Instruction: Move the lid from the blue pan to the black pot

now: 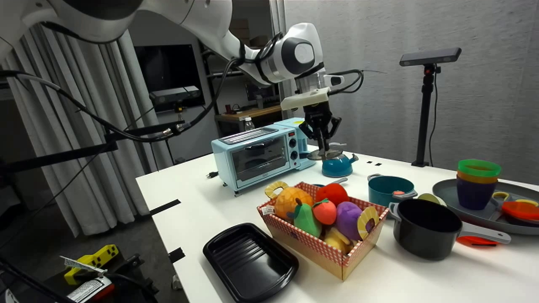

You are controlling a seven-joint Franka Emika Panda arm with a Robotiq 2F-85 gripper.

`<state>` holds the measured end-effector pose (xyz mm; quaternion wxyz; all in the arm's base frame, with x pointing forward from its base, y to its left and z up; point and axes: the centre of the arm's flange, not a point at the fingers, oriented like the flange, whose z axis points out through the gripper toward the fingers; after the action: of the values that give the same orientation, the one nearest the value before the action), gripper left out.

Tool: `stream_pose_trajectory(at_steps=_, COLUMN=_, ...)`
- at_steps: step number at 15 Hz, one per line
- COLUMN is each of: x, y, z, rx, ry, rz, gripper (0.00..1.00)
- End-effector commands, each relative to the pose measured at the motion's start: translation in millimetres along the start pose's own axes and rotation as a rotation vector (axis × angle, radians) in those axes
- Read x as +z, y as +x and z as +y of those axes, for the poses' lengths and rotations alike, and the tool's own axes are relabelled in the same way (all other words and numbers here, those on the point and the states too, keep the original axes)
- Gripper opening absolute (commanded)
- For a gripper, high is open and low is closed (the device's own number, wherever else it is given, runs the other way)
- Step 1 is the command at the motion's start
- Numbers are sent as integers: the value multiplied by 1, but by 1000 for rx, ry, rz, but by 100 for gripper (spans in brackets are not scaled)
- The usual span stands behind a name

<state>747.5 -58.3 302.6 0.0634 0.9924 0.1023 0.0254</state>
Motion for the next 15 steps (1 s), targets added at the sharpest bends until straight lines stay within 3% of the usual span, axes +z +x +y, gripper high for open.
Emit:
stream_pose_trajectory(at_steps=1, x=-21, y=-43, z=25, rx=78, ry=12, rz=4, gripper=4)
stream_pose_trajectory(at_steps=6, x=-19, y=-76, z=84, rx=221, ry=30, rz=6, gripper=4)
stream_pose_trajectory(at_steps=15, x=26, y=-117, z=185, rx=535, ry=74, rz=-27, gripper=4)
